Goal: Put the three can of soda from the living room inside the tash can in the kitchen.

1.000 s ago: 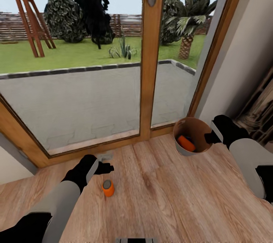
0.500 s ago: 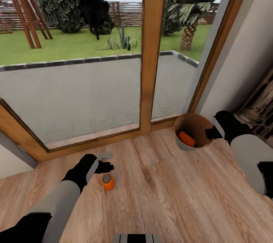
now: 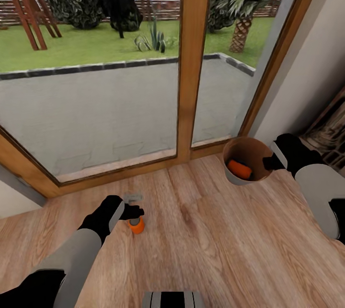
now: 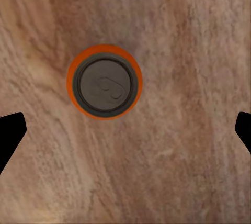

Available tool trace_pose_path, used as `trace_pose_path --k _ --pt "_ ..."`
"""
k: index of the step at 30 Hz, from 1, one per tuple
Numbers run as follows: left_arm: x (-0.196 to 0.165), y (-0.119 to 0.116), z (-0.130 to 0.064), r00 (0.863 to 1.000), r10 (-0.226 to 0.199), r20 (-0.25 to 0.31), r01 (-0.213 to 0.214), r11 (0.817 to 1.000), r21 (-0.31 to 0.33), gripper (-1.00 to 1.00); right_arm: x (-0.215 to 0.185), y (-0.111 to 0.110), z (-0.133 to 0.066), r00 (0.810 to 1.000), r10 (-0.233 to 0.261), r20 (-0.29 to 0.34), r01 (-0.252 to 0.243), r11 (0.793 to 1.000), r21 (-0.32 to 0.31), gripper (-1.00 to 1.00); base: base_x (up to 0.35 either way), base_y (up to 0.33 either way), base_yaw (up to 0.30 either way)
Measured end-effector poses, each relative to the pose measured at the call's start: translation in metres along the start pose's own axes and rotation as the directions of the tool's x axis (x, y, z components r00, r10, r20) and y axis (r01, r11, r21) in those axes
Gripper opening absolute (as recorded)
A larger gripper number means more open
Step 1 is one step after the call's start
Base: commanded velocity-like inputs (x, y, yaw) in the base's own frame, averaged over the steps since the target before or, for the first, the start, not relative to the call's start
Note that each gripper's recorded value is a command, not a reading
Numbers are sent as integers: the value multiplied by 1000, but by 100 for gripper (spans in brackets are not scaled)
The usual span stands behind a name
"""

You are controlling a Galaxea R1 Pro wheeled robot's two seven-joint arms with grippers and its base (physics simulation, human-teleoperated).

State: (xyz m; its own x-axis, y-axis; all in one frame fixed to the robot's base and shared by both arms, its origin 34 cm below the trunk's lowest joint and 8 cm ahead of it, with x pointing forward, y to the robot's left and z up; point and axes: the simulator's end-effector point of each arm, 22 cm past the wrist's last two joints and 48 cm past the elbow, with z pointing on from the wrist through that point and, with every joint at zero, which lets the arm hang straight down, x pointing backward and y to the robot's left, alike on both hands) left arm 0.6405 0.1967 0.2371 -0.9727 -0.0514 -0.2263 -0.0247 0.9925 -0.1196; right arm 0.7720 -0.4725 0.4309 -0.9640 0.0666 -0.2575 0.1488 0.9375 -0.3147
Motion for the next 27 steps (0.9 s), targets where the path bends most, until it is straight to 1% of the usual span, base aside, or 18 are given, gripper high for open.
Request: trace_pose_path --k 3,6,10,15,23,27 --pt "0 0 0 1000 0 0 0 1000 0 100 0 -3 0 1000 -10 1 10 1000 17 -100 0 0 0" --pt "0 0 0 1000 -1 -1 1 1000 0 100 0 -4 0 1000 -10 0 10 1000 17 -100 44 22 0" --pt "1 -1 0 1000 -2 -5 2 1000 4 100 0 -4 0 1000 -15 -1 15 1000 23 -100 194 102 0" --pt "1 -1 0 1000 -1 -2 1 1000 4 100 1 -2 0 1000 -7 -1 7 1000 11 -100 184 102 0" --pt "0 0 0 1000 0 -1 0 1000 2 100 2 -5 1 1000 -14 -3 14 1000 22 -100 18 10 0" --pt "7 1 8 1000 -2 -18 2 1000 -1 100 7 0 12 1000 -17 -21 17 1000 18 -100 1 0 0"
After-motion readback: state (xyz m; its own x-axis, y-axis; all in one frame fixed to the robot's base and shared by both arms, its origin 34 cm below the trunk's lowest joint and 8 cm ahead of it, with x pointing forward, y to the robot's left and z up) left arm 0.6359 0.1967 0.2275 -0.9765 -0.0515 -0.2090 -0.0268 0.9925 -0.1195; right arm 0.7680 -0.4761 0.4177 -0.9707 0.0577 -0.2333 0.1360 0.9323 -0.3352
